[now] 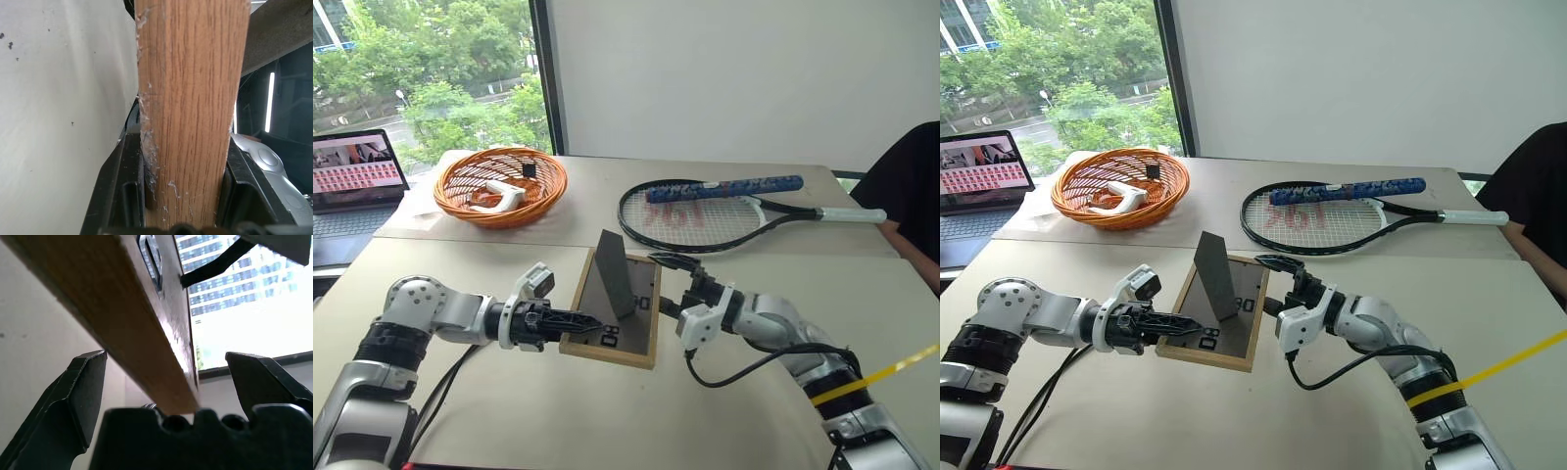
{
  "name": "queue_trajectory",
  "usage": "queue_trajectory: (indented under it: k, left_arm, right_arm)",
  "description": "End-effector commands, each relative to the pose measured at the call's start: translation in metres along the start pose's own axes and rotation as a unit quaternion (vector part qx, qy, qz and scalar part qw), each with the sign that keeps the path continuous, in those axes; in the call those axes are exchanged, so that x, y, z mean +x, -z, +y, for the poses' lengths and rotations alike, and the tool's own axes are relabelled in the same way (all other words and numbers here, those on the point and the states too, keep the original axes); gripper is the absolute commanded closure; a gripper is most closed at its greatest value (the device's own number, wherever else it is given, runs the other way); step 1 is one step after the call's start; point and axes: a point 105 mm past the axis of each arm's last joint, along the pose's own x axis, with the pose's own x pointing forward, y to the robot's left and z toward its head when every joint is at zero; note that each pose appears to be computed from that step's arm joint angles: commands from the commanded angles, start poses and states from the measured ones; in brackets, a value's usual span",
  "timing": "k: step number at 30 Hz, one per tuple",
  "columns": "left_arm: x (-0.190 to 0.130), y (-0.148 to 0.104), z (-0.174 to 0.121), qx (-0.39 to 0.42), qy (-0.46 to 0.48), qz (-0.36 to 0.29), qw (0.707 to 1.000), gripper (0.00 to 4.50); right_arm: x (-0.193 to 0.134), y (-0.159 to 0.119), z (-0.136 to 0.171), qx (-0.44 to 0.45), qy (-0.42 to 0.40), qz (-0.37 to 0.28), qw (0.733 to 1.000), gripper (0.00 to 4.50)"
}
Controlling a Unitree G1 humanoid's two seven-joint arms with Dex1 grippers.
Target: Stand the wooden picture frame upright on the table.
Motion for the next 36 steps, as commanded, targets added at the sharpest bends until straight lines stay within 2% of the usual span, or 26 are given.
queue_trajectory:
  k: [1,2,4,8,11,13,15,19,20,22,24,26,27,30,36]
  left_arm:
    - [-0.002,-0.003,-0.017,0.024,0.024,0.002,0.999,3.34]
    - [-0.002,-0.002,-0.017,0.027,0.021,0.003,0.999,3.34]
    - [-0.004,-0.003,-0.016,0.031,0.016,-0.004,0.999,3.34]
    - [-0.008,-0.003,-0.015,0.048,0.009,-0.020,0.999,3.34]
    - [-0.014,-0.006,-0.013,0.090,-0.006,-0.054,0.994,3.34]
    - [-0.020,-0.006,-0.013,0.142,-0.033,-0.076,0.986,2.33]
    - [-0.032,-0.009,-0.011,0.199,-0.066,-0.109,0.972,1.59]
    - [-0.061,-0.024,-0.010,0.324,-0.152,-0.193,0.914,0.14]
    - [-0.064,-0.021,-0.011,0.336,-0.151,-0.190,0.910,0.00]
    - [-0.069,-0.012,-0.018,0.363,-0.127,-0.184,0.905,0.00]
    - [-0.073,-0.006,-0.020,0.363,-0.115,-0.182,0.907,0.00]
    - [-0.076,-0.003,-0.020,0.364,-0.112,-0.185,0.906,0.00]
    - [-0.075,-0.002,-0.017,0.373,-0.120,-0.185,0.901,0.00]
    - [-0.066,0.008,-0.016,0.406,-0.121,-0.171,0.889,0.00]
    - [-0.057,0.010,-0.012,0.450,-0.138,-0.164,0.867,0.00]
  right_arm:
    - [0.001,-0.004,-0.011,-0.020,0.037,-0.026,0.999,0.53]
    - [0.001,-0.004,-0.012,-0.022,0.044,-0.028,0.998,0.71]
    - [0.000,-0.002,-0.011,-0.010,0.047,-0.028,0.998,1.36]
    - [-0.002,0.001,-0.013,0.013,0.052,-0.026,0.998,2.85]
    - [-0.001,0.004,-0.018,0.040,0.065,-0.026,0.997,2.95]
    - [0.000,0.008,-0.022,0.058,0.068,-0.023,0.996,2.95]
    - [0.000,0.014,-0.023,0.093,0.065,-0.016,0.993,3.11]
    - [0.001,0.027,-0.023,0.213,0.059,0.004,0.975,3.20]
    - [0.002,0.030,-0.023,0.259,0.058,0.007,0.964,3.20]
    - [0.004,0.035,-0.019,0.379,0.049,0.011,0.924,3.20]
    - [0.004,0.035,-0.020,0.431,0.039,0.005,0.902,3.25]
    - [0.003,0.040,-0.021,0.532,0.046,0.010,0.845,3.25]
    - [0.003,0.042,-0.021,0.595,0.045,0.010,0.803,3.25]
    - [0.003,0.042,-0.011,0.691,0.020,0.027,0.723,3.25]
    - [-0.002,0.043,0.022,0.740,-0.041,0.100,0.664,3.25]
